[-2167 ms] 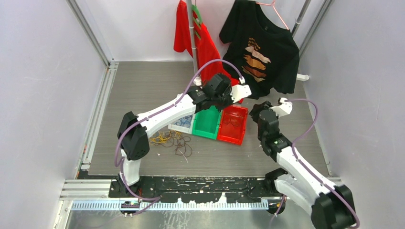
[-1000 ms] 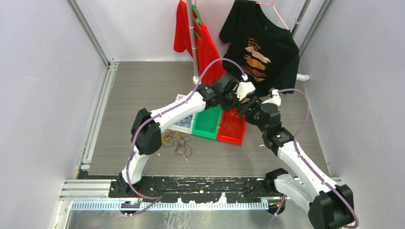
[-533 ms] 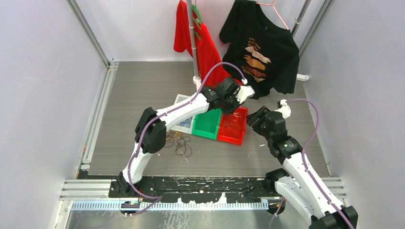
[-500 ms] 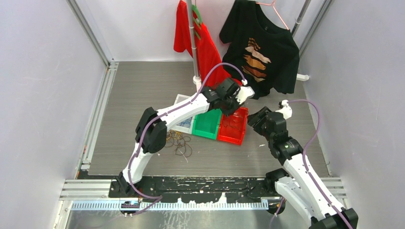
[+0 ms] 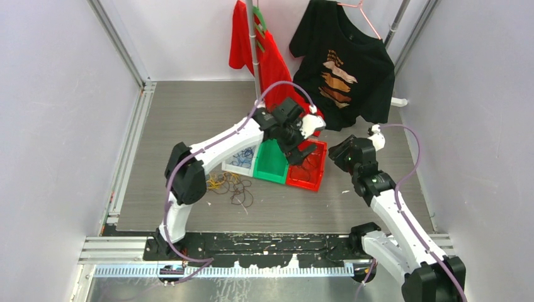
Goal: Untangle the cables
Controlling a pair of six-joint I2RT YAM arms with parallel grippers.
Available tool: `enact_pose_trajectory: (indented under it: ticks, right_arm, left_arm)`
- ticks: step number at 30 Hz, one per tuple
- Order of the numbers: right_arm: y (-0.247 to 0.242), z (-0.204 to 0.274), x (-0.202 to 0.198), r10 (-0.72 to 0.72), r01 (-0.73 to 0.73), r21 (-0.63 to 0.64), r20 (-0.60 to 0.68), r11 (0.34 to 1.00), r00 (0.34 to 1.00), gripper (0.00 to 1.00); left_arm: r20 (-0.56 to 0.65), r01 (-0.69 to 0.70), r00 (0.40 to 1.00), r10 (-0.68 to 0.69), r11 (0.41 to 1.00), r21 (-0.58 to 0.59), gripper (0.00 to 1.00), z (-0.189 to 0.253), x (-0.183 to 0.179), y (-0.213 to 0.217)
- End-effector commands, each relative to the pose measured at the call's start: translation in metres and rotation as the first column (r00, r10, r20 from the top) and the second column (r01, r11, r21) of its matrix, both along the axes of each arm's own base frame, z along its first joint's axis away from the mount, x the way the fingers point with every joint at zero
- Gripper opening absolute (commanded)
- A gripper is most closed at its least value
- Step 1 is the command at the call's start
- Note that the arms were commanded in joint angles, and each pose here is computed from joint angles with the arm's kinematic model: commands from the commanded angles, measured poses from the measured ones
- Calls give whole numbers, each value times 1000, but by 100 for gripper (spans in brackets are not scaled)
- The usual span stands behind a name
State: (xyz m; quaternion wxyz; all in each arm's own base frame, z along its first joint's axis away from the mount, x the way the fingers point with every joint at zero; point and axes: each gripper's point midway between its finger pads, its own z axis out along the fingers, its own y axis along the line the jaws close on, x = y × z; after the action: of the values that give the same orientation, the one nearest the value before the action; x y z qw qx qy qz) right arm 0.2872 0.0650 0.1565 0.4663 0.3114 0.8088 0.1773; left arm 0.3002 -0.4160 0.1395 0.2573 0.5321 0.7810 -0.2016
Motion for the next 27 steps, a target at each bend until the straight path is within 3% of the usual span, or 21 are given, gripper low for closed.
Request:
enact_pose_trajectory:
  ticks: [1, 5, 8, 11, 16, 22, 27]
  right_arm:
    - [23, 47, 27, 87, -95, 57, 141, 994, 986, 43]
    - [45, 56, 32, 173, -182, 36, 167, 983, 971, 44]
    - [86, 60, 25, 293, -287, -60, 181, 956, 939, 48]
    - [128, 56, 19, 401, -382, -134, 167, 914, 901, 54]
    - [188, 53, 6, 540, -508, -196, 182, 839, 822, 58]
    - [226, 49, -7, 639, -610, -197, 178, 768, 748, 54]
    - [225, 46, -17, 659, -629, -197, 186, 752, 729, 53]
  left_arm:
    - [17, 3, 1000, -1, 990, -144, 99, 103, 1, 30]
    - [42, 34, 999, -29, 992, -123, 100, 146, 4, 87]
    - [8, -6, 1000, 7, 995, -102, 99, 154, -1, 148]
    - [-24, -85, 996, 84, 995, -56, 99, 142, -7, 211]
    - [-16, -79, 997, 79, 997, -6, 100, 102, -31, 297]
    - [-16, 52, 999, -50, 987, 152, 90, 26, -42, 339]
    - [-73, 128, 990, -121, 985, 114, 83, -5, -31, 328]
